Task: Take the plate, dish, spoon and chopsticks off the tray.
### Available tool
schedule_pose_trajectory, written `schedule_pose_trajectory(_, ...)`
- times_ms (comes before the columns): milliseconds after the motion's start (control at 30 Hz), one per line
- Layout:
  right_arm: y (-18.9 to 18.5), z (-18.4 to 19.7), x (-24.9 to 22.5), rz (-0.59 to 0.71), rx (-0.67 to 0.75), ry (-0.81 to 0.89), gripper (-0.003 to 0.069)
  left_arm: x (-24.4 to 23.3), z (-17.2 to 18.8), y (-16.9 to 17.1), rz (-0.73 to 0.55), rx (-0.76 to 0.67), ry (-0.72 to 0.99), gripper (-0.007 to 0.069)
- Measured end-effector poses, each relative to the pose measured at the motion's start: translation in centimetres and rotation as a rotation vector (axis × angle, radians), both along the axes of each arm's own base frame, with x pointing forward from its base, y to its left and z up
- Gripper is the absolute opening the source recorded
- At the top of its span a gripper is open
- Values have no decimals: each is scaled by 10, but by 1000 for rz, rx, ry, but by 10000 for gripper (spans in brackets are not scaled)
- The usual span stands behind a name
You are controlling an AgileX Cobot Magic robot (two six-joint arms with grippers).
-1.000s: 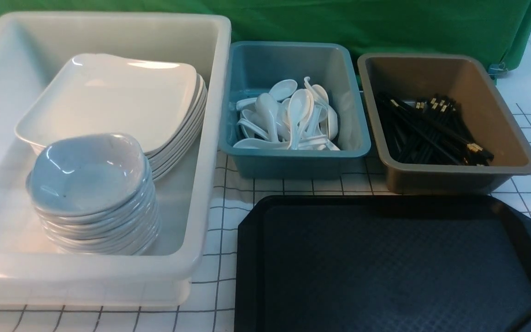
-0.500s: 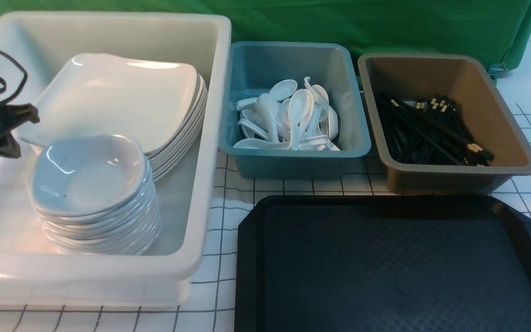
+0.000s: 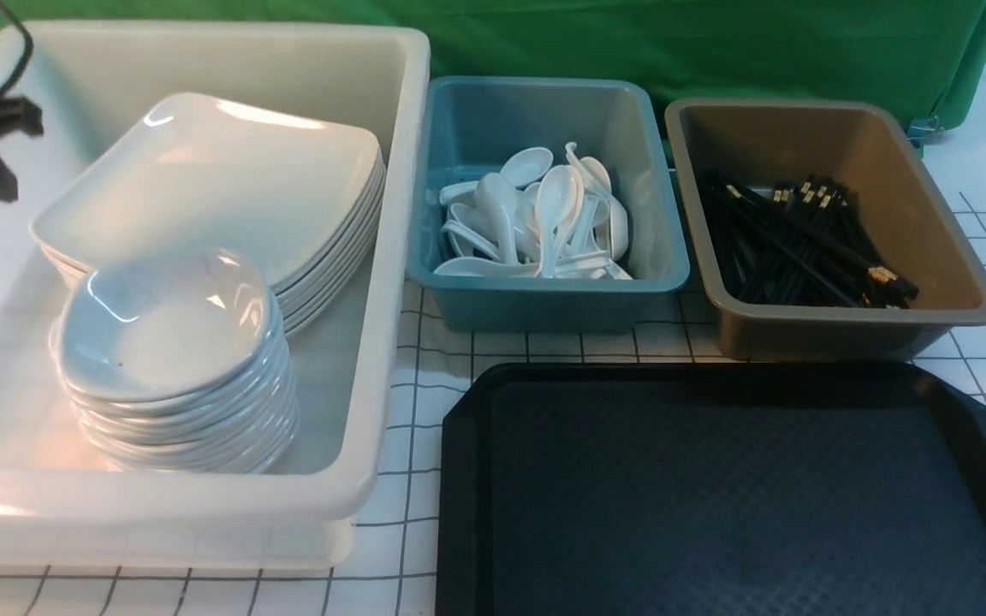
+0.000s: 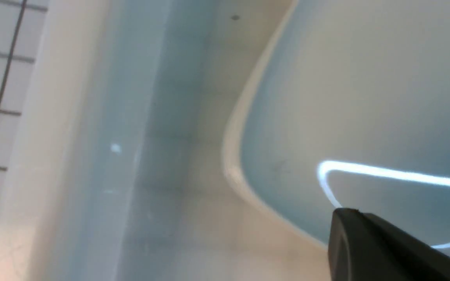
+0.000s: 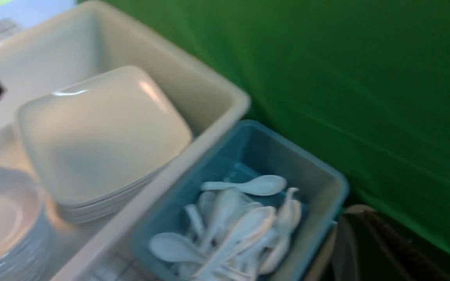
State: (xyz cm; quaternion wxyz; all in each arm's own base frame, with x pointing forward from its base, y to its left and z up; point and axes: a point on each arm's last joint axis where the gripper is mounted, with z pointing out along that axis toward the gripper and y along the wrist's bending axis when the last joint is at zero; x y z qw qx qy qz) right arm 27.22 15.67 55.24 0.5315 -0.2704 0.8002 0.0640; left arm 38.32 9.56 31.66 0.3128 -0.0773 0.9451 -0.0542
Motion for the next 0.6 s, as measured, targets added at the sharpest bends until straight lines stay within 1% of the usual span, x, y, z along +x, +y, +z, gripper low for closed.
schedule_pose_trajectory(33, -6, 5, -5, -33, 3, -19, 3, -4, 12, -8, -31, 8, -29, -2)
schedule_pose_trajectory(67, -8, 7, -6, -40, 4, -25, 3, -5, 15, -11, -40, 11, -38, -2)
schedule_pose_trajectory(100, -19, 16, -17, -78, 12, -59, 3, -15, 38, -28, -101, 36, -96, -2)
schedule_pose_trajectory(133, -22, 19, -20, -86, 15, -69, 3, -18, 44, -34, -119, 42, -112, -2)
schedule_pose_trajectory(167, -34, 28, -36, -110, 22, -101, 3, -35, 72, -62, -195, 53, -191, -2)
schedule_pose_trajectory(300, -61, 34, -73, -149, 29, -122, 3, -81, 125, -116, -361, 65, -350, -2)
schedule_pose_trajectory(333, -63, 33, -77, -155, 32, -119, 3, -88, 130, -121, -380, 67, -368, -2)
schedule_pose_trajectory(367, -73, 29, -89, -172, 31, -106, 3, -110, 145, -138, -446, 71, -424, -2)
schedule_pose_trajectory(433, -87, 13, -110, -197, 25, -69, 3, -149, 163, -160, -544, 82, -504, -2)
schedule_pose_trajectory(467, -92, 7, -117, -209, 28, -61, 3, -161, 164, -165, -571, 86, -519, -2)
schedule_pose_trajectory(500, -98, -2, -125, -223, 28, -51, 3, -176, 166, -169, -598, 90, -542, -2)
schedule_pose_trajectory(533, -102, -1, -130, -229, 39, -64, 3, -183, 168, -170, -608, 91, -554, -2)
schedule_pose_trajectory(600, -112, -25, -145, -250, 54, -64, 3, -210, 164, -172, -634, 87, -591, -2)
